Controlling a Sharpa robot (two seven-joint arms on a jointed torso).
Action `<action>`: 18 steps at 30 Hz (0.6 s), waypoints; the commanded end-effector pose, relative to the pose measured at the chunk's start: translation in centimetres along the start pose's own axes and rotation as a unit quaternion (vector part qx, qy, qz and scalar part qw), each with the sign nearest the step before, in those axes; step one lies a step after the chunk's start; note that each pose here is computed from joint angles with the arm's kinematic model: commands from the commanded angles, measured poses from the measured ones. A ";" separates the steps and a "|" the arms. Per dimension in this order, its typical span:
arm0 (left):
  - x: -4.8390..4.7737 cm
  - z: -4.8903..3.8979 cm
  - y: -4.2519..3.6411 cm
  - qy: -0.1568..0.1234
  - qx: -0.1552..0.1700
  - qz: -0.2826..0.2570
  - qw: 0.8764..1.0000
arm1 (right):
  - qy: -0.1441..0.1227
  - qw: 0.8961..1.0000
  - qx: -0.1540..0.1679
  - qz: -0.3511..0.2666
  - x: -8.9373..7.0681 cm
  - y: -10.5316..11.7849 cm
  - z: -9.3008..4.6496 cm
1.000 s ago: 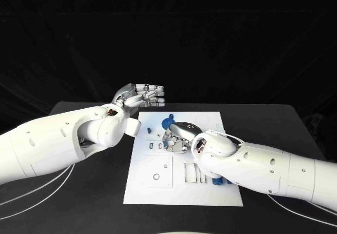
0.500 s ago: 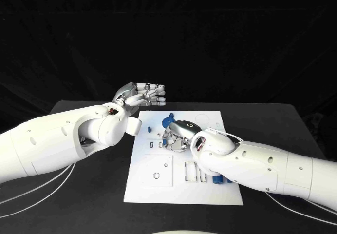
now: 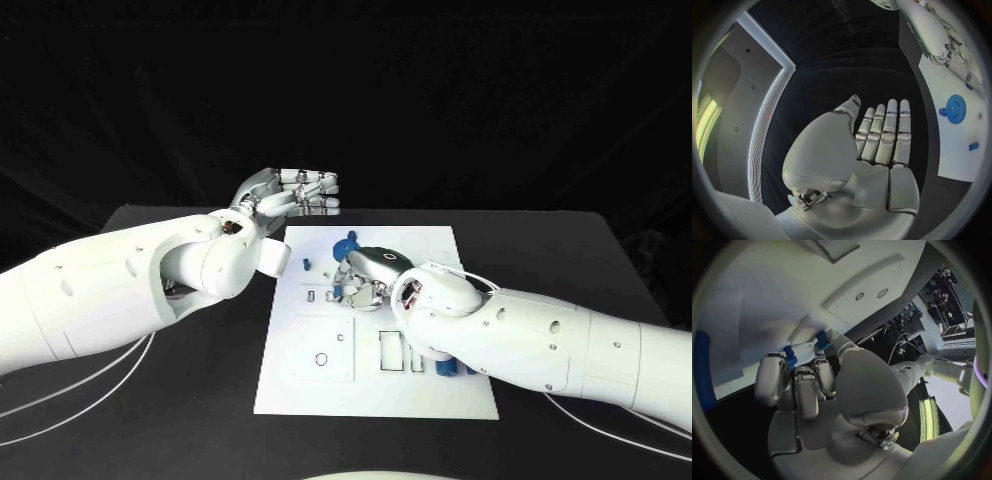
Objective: Assemble the parts on the task board
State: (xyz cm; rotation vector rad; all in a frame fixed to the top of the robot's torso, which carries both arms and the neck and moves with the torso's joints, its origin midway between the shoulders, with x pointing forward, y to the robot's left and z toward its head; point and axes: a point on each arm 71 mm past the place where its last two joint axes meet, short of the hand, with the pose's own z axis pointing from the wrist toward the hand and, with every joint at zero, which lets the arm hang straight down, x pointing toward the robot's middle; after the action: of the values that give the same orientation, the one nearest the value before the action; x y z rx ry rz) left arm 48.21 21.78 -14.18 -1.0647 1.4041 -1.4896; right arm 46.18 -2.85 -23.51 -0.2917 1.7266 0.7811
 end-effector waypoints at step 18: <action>0.18 0.02 -0.08 0.009 0.002 -0.004 1.000 | 0.004 1.000 0.005 0.001 0.3 -0.2 -0.1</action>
State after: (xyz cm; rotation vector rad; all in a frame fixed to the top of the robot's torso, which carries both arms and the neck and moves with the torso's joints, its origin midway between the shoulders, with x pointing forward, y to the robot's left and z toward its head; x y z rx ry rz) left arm 48.22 21.82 -14.19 -1.0653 1.4046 -1.4890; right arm 46.18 -3.01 -23.83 -0.2851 1.7373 0.7734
